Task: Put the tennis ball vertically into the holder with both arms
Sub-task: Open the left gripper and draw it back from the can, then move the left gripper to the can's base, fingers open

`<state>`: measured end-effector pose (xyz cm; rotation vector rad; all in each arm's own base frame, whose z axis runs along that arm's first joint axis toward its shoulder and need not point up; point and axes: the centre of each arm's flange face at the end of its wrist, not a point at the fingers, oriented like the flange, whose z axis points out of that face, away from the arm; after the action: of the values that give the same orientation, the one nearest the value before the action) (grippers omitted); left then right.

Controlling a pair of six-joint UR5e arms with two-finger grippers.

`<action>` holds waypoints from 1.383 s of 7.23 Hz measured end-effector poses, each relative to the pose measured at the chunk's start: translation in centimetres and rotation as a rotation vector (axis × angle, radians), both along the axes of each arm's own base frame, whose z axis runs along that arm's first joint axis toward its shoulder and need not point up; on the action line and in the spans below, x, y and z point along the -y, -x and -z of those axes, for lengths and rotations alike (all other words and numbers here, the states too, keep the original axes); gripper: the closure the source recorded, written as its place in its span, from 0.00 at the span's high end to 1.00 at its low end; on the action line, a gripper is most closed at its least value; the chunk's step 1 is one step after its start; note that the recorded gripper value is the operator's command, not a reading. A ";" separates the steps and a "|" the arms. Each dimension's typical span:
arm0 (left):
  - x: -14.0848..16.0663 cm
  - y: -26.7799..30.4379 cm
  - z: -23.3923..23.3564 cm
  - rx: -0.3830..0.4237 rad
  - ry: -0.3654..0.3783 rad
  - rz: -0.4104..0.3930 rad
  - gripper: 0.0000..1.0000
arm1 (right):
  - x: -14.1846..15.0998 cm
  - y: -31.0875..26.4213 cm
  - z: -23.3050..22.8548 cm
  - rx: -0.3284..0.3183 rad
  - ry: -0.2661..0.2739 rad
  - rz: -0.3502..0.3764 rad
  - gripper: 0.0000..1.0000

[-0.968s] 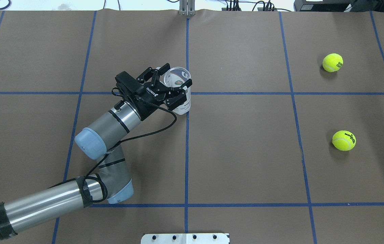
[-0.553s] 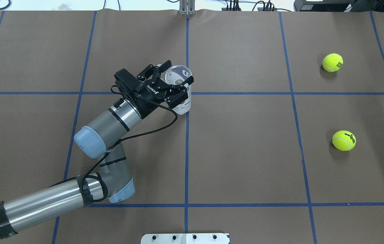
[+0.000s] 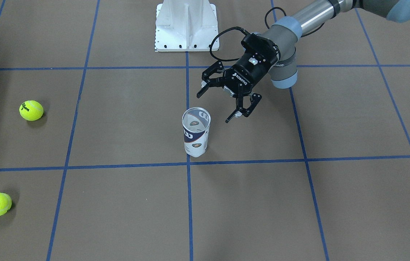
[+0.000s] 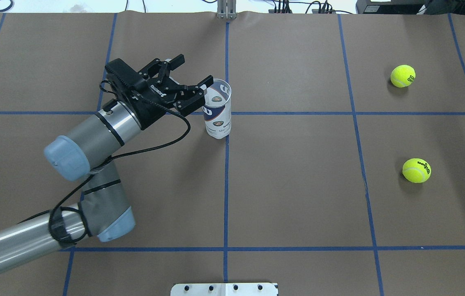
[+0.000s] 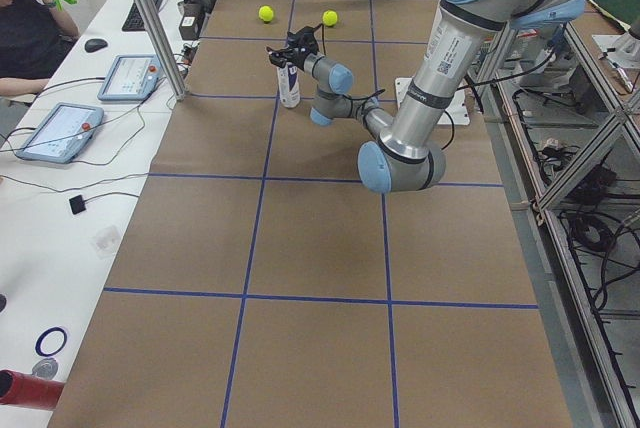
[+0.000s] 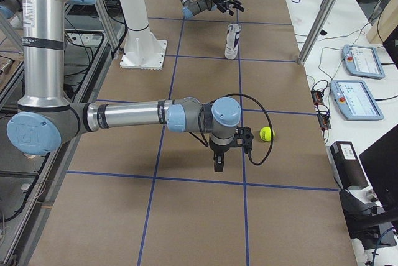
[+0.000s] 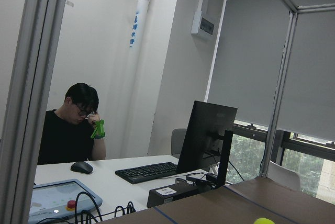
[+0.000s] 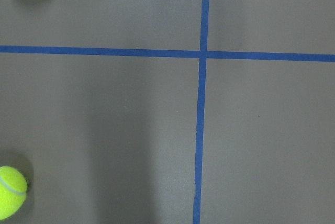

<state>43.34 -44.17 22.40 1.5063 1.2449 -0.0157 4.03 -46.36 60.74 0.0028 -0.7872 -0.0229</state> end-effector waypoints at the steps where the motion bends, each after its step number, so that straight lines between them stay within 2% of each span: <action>1: -1.2 1.6 0.1 0.100 0.062 -0.012 0.96 | 0.0 0.0 0.0 -0.001 -0.001 -0.001 0.99; 2: -1.8 2.0 0.0 0.176 0.129 -0.024 0.92 | 0.1 0.0 0.1 -0.001 -0.002 -0.001 0.99; 3: -2.2 1.3 -0.8 0.201 0.213 -0.049 0.89 | 0.1 0.0 0.1 -0.001 -0.002 -0.001 0.99; 4: -3.2 -0.2 -1.9 0.191 0.289 -0.077 0.89 | 0.1 0.0 0.1 -0.002 0.000 -0.004 0.99; 5: -4.5 -2.1 -3.1 0.189 0.334 -0.070 0.90 | 0.1 -0.1 0.2 -0.004 0.004 -0.010 0.99; 7: -7.8 -5.9 -4.7 0.201 0.369 -0.009 0.89 | 0.1 -0.1 0.2 -0.008 0.010 -0.017 0.99; 10: -8.8 -9.7 -5.3 0.224 0.382 0.049 0.90 | 0.4 -0.1 1.3 0.002 -0.002 -0.028 1.00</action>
<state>53.09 -35.42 27.74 1.1708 0.9619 -0.1081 4.18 -46.79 59.45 0.0160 -0.7889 0.0029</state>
